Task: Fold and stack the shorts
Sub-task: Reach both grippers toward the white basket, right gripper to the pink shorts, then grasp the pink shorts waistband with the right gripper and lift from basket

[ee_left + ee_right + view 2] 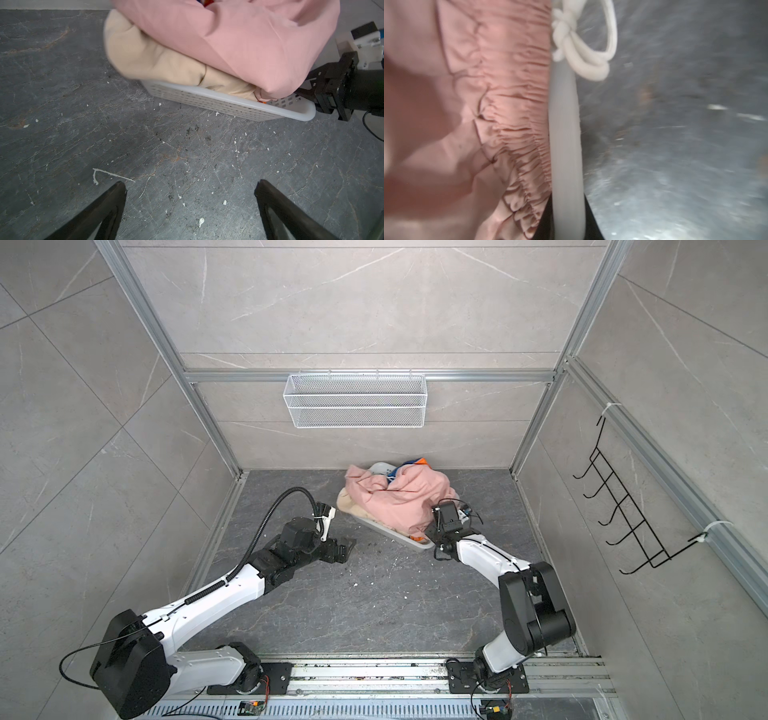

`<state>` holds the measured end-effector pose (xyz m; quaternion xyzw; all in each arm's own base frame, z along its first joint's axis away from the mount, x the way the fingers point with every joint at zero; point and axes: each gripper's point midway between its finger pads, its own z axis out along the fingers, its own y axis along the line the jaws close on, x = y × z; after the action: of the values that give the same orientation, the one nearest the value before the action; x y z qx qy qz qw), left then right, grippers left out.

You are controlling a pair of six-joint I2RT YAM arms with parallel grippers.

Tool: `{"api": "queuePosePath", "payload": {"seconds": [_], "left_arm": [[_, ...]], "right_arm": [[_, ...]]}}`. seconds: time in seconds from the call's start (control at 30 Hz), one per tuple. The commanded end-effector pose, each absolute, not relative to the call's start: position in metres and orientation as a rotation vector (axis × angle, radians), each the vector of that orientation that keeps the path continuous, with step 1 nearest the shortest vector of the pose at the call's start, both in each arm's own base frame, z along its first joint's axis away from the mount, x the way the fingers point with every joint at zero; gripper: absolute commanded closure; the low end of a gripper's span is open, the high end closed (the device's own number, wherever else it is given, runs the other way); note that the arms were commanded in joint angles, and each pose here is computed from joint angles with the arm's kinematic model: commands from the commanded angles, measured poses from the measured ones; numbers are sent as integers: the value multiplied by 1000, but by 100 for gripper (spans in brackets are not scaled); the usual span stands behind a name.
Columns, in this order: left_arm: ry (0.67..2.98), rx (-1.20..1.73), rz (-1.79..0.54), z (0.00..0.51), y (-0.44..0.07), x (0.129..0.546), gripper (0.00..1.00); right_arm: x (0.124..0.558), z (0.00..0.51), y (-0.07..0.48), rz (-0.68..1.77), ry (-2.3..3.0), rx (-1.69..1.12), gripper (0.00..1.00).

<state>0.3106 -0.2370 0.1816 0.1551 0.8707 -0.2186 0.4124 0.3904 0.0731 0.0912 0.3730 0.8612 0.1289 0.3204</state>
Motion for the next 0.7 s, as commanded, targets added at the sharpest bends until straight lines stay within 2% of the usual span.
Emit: {"api": "queuePosePath", "payload": {"seconds": [0.0, 0.33, 0.63, 0.67], "left_arm": [[2139, 394, -647, 207, -258, 315, 0], [2128, 480, -661, 210, -291, 305, 0], [2142, 587, -618, 206, -313, 299, 0], [2139, 601, -611, 207, -315, 299, 0]], "right_arm": [[350, 80, 2, 105, 2096, 1341, 98], [312, 91, -86, -138, 1810, 1708, 95], [324, 95, -121, -164, 1859, 1684, 94], [326, 97, -121, -154, 1880, 1665, 91]]}}
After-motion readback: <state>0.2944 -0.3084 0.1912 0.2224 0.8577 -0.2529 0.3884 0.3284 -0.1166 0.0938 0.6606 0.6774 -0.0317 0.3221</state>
